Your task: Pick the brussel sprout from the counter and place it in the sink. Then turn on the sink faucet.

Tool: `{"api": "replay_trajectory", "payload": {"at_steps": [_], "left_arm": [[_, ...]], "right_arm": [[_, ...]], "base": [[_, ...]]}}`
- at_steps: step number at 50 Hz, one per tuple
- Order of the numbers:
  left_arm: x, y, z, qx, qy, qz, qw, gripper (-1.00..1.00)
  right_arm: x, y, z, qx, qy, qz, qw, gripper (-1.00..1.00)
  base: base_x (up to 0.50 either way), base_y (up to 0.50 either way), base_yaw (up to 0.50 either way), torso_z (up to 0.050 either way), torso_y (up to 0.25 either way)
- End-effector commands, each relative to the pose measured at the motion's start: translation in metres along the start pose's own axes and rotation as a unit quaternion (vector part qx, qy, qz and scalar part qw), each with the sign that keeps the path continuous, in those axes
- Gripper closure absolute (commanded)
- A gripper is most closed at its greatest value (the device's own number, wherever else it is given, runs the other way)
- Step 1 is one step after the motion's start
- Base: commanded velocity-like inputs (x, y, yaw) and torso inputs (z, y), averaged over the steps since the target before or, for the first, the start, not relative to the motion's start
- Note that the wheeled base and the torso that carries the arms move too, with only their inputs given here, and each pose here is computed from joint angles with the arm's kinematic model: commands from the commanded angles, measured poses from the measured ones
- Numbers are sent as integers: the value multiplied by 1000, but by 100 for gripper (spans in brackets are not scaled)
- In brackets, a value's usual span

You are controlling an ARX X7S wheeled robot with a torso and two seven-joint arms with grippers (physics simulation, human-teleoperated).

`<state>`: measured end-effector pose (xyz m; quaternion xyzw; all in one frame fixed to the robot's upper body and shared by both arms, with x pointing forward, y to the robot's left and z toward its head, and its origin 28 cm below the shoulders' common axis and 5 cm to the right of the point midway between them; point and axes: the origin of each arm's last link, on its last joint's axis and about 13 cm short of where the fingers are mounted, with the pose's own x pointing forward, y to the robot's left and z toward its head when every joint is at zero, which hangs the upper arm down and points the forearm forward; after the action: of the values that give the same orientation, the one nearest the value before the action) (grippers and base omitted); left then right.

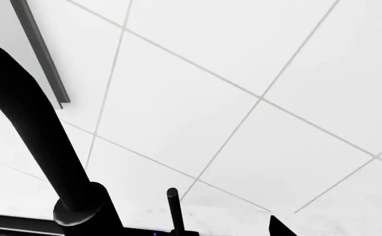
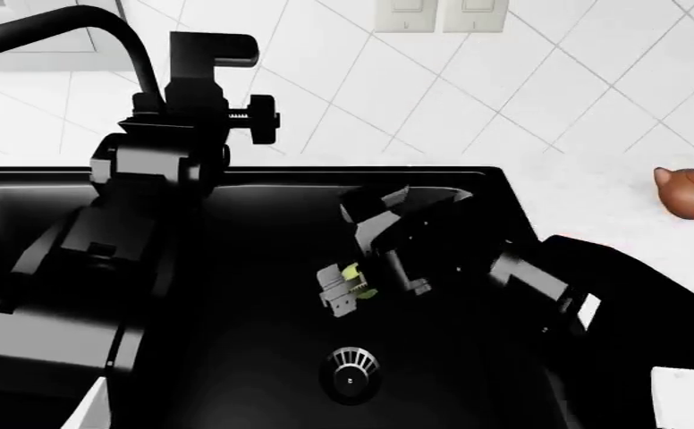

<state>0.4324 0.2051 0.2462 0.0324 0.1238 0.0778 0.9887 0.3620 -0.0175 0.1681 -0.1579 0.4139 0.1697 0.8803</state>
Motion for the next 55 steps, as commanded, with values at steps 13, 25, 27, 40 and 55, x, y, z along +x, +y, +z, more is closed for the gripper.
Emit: {"api": "replay_trajectory", "payload": {"at_steps": [13, 25, 27, 40, 55], "left_arm": [[0, -8, -5, 1, -3, -19, 1000, -100], [1, -8, -9, 1, 1, -20, 1000, -100], [1, -8, -10, 0, 1, -21, 1000, -100], [1, -7, -9, 0, 2, -21, 1000, -100], [1, -6, -6, 0, -2, -22, 1000, -100]], "right_arm": [[44, 23, -47, -21, 52, 56, 997, 100], [49, 25, -58, -23, 71, 64, 995, 100], [49, 26, -59, -23, 72, 65, 995, 100], [47, 26, -55, -28, 66, 75, 995, -100], [7, 23, 2, -55, -4, 50, 997, -100]], "base": [[0, 0, 0, 0, 0], [0, 0, 0, 0, 0], [0, 0, 0, 0, 0], [0, 0, 0, 0, 0], [0, 0, 0, 0, 0]]}}
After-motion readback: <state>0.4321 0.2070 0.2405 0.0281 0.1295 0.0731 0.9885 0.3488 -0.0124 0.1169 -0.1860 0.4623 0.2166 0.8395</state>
